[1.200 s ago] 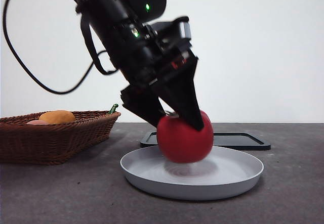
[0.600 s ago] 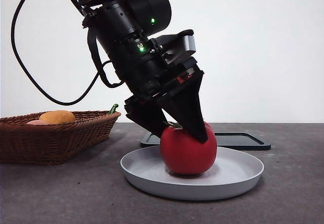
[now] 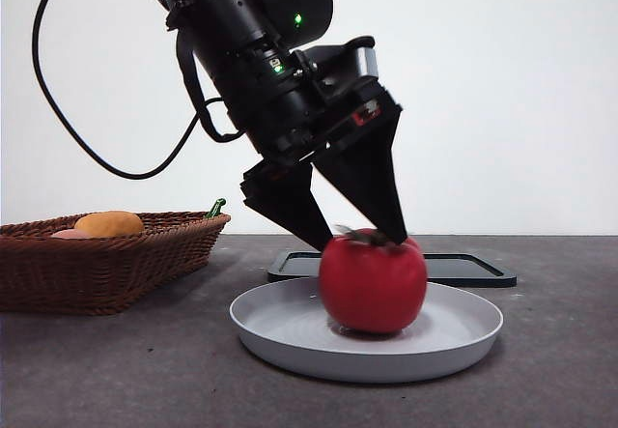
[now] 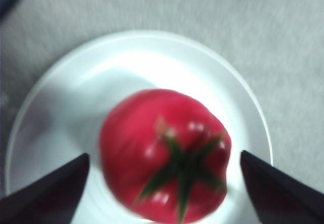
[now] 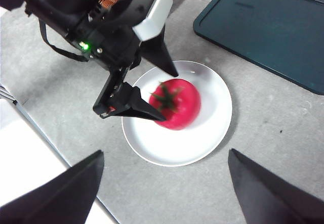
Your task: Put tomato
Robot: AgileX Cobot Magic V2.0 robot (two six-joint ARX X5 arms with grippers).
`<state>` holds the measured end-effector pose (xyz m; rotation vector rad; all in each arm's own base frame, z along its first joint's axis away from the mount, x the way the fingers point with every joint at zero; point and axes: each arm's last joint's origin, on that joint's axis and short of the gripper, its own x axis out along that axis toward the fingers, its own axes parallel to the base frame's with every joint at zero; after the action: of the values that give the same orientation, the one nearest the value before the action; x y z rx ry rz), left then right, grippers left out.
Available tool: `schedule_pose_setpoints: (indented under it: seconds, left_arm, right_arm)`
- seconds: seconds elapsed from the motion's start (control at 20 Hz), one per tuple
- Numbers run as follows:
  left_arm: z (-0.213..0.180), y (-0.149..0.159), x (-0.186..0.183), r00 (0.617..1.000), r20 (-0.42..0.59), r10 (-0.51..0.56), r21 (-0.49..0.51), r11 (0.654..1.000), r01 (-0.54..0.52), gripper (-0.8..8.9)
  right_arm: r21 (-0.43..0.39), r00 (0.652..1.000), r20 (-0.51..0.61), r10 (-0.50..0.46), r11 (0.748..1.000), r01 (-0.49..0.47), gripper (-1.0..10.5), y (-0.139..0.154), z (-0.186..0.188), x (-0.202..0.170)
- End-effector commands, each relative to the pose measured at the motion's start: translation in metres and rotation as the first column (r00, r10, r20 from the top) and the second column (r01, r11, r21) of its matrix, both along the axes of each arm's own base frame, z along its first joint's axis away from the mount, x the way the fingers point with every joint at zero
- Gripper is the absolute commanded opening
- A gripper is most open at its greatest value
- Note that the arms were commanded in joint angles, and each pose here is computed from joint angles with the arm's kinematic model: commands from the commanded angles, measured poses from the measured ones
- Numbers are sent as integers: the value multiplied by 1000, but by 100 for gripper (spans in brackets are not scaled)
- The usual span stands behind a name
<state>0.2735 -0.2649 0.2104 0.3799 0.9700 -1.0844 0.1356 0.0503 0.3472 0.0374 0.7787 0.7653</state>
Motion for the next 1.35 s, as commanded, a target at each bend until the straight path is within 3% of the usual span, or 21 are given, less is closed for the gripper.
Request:
schedule_pose_setpoints:
  seconds: [0.05, 0.3, 0.5, 0.7, 1.0, 1.35]
  left_arm:
    - [0, -5, 1, 1000, -5, -6, 5, 1000, 6, 537]
    - [7, 3, 4, 1000, 3, 19, -1, 1000, -19, 536]
    - [39, 27, 9, 994, 53, 91, -58, 994, -88, 536]
    - [85, 69, 8, 972, 118, 204, -140, 972, -187, 536]
    - [147, 135, -18, 908, 211, 363, -250, 918, -309, 536]
    - [179, 194, -62, 876, 174, 449, -300, 872, -387, 535]
  right_arm:
    - [7, 1000, 17, 5, 1000, -5, 391, 1, 5, 1]
    - [7, 1000, 17, 6, 1000, -6, 391, 1, 5, 1]
    - [7, 1000, 17, 6, 1000, -6, 391, 1, 5, 1]
    - [7, 1000, 19, 6, 1000, -6, 391, 1, 5, 1]
    - [7, 1000, 19, 5, 1000, -5, 391, 1, 5, 1]
    - [9, 1000, 26, 5, 1000, -5, 391, 1, 6, 2]
